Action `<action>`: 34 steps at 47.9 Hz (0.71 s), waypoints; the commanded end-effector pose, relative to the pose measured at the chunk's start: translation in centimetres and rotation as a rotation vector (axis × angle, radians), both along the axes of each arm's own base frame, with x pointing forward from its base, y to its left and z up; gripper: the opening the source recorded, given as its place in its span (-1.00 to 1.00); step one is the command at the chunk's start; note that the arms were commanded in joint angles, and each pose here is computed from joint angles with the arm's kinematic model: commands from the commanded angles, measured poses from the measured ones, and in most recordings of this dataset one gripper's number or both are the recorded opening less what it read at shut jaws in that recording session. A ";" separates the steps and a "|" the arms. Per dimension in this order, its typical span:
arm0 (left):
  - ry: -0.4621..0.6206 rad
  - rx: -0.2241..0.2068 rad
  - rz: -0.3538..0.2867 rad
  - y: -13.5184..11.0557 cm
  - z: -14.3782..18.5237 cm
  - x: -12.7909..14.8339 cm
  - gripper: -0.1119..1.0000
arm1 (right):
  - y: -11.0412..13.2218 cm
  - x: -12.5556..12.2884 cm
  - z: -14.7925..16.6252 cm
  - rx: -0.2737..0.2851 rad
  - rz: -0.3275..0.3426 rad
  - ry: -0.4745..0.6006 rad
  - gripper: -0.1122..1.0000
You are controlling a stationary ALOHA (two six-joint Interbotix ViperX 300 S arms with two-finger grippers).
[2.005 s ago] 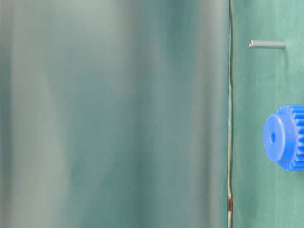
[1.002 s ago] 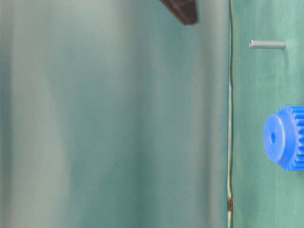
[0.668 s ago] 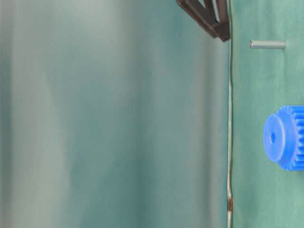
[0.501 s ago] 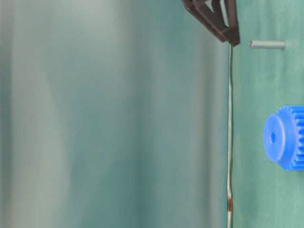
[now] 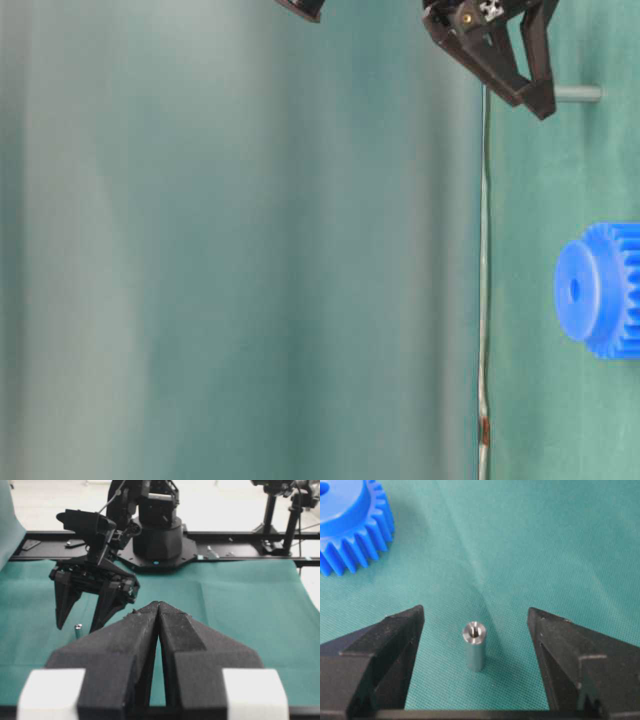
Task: Insert the shaft placed at a random location into the center hole of the medium gear at another random location.
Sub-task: 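Lower the right gripper and close it on the upright silver shaft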
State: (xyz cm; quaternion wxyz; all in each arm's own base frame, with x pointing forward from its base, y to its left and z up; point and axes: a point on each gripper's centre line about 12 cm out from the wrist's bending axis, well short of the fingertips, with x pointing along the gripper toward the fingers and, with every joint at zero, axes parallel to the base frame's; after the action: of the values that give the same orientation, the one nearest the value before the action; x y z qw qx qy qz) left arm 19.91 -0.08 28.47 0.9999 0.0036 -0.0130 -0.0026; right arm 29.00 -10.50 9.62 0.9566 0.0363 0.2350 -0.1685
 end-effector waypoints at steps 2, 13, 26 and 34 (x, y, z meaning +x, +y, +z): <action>-0.014 0.001 0.001 0.0 0.8 0.3 -0.80 | -0.4 0.5 0.9 -0.026 -0.001 -0.038 0.68; -0.011 0.002 0.001 0.0 0.7 0.3 -0.80 | -0.3 0.4 0.8 -0.025 -0.001 -0.033 0.20; -0.011 0.001 0.001 0.0 0.7 0.3 -0.80 | -0.3 0.3 0.7 -0.027 0.004 -0.025 -0.58; -0.011 0.002 0.001 0.0 0.7 0.3 -0.80 | -0.3 0.4 0.7 -0.027 0.004 -0.026 -0.58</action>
State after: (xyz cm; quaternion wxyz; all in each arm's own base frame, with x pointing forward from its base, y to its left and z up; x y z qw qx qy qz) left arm 19.91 -0.07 28.30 1.0000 0.0036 -0.0077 -0.0026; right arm 29.02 -10.52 9.70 0.9570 0.0364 0.2328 -0.1692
